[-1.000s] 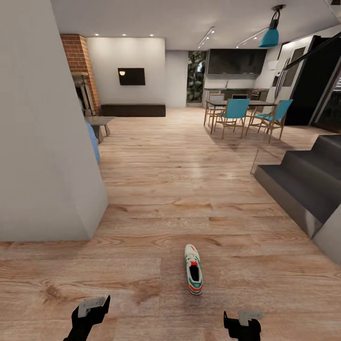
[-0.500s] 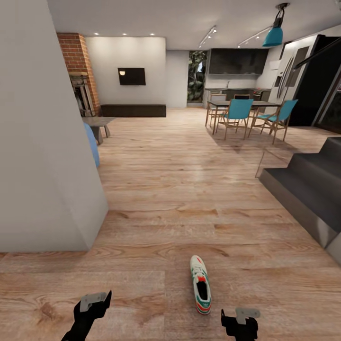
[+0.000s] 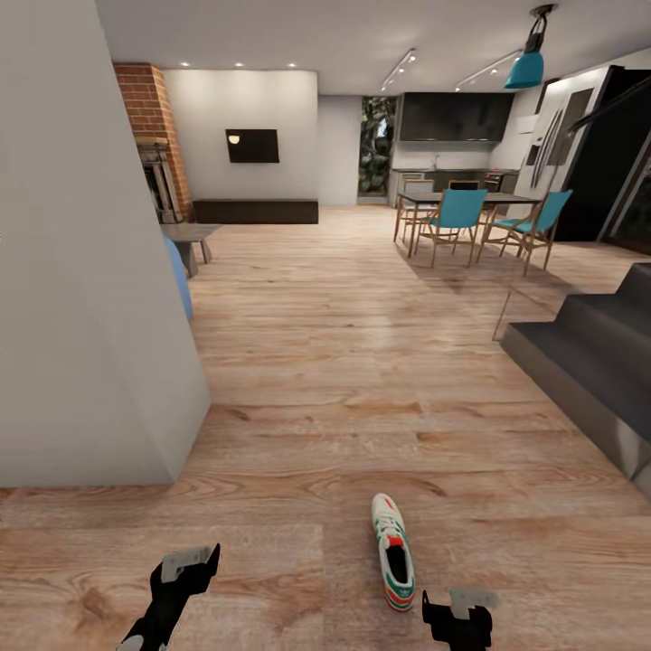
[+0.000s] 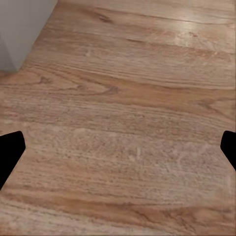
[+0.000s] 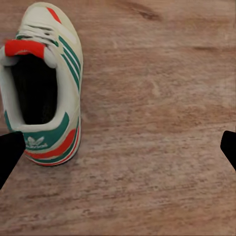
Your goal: Pick up the two gym shoes and the two sandals from the corridor floor and place them onto the hallstand (shoe rack) in the corridor, making sure they are on the rack and not on the floor. Arrange them so the two gym shoes are next to each other and the two sandals are next to each other.
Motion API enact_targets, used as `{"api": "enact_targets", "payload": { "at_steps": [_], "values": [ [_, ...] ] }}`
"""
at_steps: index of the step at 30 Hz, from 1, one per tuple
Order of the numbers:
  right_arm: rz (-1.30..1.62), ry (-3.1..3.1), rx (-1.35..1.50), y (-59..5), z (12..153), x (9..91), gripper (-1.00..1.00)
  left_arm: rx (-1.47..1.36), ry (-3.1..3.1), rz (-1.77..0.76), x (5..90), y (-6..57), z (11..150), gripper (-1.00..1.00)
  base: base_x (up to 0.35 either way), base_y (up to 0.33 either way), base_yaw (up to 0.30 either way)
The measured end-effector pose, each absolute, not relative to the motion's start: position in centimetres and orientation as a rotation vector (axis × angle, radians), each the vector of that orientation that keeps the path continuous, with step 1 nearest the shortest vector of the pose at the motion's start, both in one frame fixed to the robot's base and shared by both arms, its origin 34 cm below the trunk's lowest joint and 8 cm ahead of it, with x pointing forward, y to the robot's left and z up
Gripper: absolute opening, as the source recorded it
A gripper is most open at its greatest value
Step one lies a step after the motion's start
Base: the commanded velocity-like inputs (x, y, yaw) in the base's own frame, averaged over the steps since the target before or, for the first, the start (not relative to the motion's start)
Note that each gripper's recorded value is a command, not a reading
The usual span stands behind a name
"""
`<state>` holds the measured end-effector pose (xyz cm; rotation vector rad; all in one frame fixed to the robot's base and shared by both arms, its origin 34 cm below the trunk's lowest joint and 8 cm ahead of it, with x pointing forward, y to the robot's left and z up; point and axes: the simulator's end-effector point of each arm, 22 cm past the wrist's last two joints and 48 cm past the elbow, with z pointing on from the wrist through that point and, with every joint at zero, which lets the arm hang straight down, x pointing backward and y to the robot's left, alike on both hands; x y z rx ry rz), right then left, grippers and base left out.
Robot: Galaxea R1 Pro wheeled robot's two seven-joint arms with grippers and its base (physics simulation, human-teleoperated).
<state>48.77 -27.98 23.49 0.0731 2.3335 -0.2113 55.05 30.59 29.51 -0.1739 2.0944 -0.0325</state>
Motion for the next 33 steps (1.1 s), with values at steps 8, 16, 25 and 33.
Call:
{"api": "enact_targets", "payload": {
  "at_steps": [8,16,25,33],
  "values": [
    [-0.211,2.333,0.074,-28.0,23.5,48.8,1.0,-0.166,2.072,-0.044,56.3,30.0,30.3,1.0,0.137,0.19,0.0],
    [-0.211,2.333,0.073,-27.9,23.5,48.8,1.0,-0.16,2.053,-0.056,57.3,29.6,31.0,1.0,0.029,0.037,0.0],
    [-0.212,2.332,0.076,-27.9,23.5,48.8,1.0,-0.112,2.016,-0.085,59.8,27.8,32.6,1.0,0.035,0.02,0.0],
    [-0.212,2.332,0.075,-27.9,23.5,48.8,1.0,-0.077,2.013,-0.102,60.4,26.4,33.0,1.0,0.138,0.083,0.0]
  ]
}}
